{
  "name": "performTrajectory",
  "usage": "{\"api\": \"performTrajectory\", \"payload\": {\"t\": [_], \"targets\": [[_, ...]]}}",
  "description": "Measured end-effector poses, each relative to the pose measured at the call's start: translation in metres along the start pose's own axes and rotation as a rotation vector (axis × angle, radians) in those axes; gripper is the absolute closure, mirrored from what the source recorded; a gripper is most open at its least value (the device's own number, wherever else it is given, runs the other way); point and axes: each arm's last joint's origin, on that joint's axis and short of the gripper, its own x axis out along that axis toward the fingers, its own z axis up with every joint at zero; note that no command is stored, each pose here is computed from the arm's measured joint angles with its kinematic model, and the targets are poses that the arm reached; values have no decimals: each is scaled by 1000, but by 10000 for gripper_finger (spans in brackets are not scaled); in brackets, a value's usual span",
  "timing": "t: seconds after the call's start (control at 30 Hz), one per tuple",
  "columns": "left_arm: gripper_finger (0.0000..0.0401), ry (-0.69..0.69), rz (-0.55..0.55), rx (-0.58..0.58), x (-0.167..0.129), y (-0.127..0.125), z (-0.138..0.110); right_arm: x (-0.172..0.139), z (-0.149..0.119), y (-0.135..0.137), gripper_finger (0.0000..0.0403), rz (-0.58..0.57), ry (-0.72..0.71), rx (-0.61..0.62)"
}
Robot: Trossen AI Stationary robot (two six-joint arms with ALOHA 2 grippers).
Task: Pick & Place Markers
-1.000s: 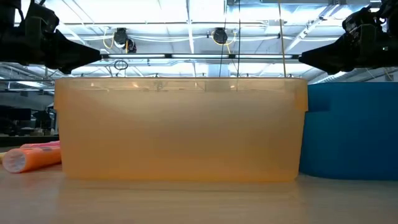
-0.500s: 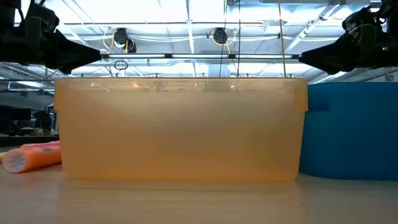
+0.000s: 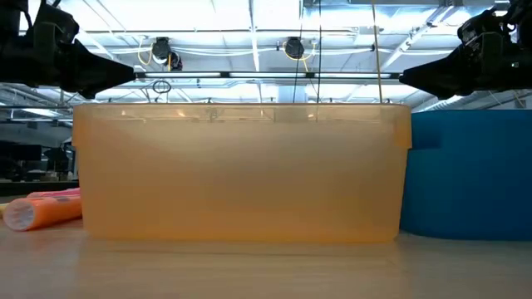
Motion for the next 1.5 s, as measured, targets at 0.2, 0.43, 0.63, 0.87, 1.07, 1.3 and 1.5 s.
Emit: {"api": "performTrajectory", "payload": {"t": [0.2, 0.43, 0.63, 0.87, 1.07, 1.3, 1.5], "targets": [[270, -4, 1, 2, 0, 0, 0, 0, 0, 0, 248, 0, -1, 0], [270, -108, 9, -52, -1, 1, 11, 0, 0, 0, 248, 0, -1, 0], [270, -90, 1, -165, 0, 1, 9, 0, 0, 0, 248, 0, -1, 0], [270, 12, -56, -152, 0, -2, -1, 0, 0, 0, 248, 0, 0, 0], [270, 27, -53, -245, 0, -2, -2, 0, 0, 0, 248, 0, 0, 0], [254, 253, 77, -393, 5, 4, 10, 0, 0, 0, 248, 0, 0, 0], [190, 447, 165, -343, 27, 5, 43, 0, 0, 0, 248, 0, 0, 0]]}}
